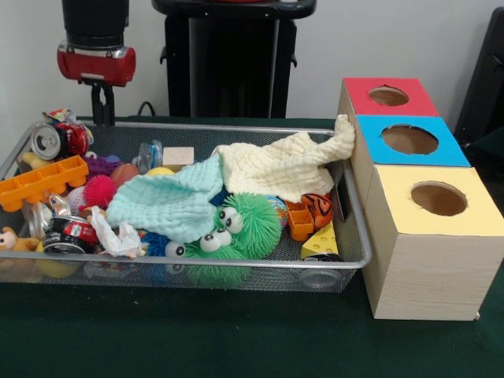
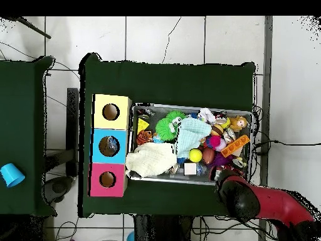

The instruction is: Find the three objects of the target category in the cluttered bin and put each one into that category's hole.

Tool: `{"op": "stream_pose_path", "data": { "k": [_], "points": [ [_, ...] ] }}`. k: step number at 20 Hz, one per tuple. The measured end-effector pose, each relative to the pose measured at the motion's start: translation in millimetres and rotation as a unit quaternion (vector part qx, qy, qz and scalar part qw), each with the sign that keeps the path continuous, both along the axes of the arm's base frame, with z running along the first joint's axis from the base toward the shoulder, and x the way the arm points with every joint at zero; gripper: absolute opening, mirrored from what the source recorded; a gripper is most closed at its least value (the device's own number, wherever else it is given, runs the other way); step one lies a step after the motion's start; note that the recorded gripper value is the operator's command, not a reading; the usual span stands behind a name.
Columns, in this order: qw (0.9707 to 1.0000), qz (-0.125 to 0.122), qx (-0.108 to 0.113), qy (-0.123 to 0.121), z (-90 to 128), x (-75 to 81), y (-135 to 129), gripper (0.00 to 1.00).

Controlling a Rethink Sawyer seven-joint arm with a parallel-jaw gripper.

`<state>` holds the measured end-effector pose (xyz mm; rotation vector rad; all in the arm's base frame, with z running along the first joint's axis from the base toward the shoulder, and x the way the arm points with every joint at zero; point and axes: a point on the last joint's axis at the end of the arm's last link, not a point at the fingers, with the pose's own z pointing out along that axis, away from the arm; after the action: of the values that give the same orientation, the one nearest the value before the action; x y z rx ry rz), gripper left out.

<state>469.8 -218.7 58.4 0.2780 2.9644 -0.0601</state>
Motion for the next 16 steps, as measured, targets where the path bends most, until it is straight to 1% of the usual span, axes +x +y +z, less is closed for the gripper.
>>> {"op": "stream_pose_path", "data": {
  "k": [4, 7, 10, 16],
  "points": [
    [1.0000, 0.002, 0.004, -0.004, 5, 3.5, 6, 0.00],
    [1.0000, 0.004, 0.005, -0.003, 6, 2.0, 9, 0.00],
    [1.0000, 0.007, 0.007, 0.000, 5, -0.5, 13, 0.00],
    [0.9998, 0.017, 0.013, 0.006, 0, -0.2, 26, 0.00]
  ]
}}
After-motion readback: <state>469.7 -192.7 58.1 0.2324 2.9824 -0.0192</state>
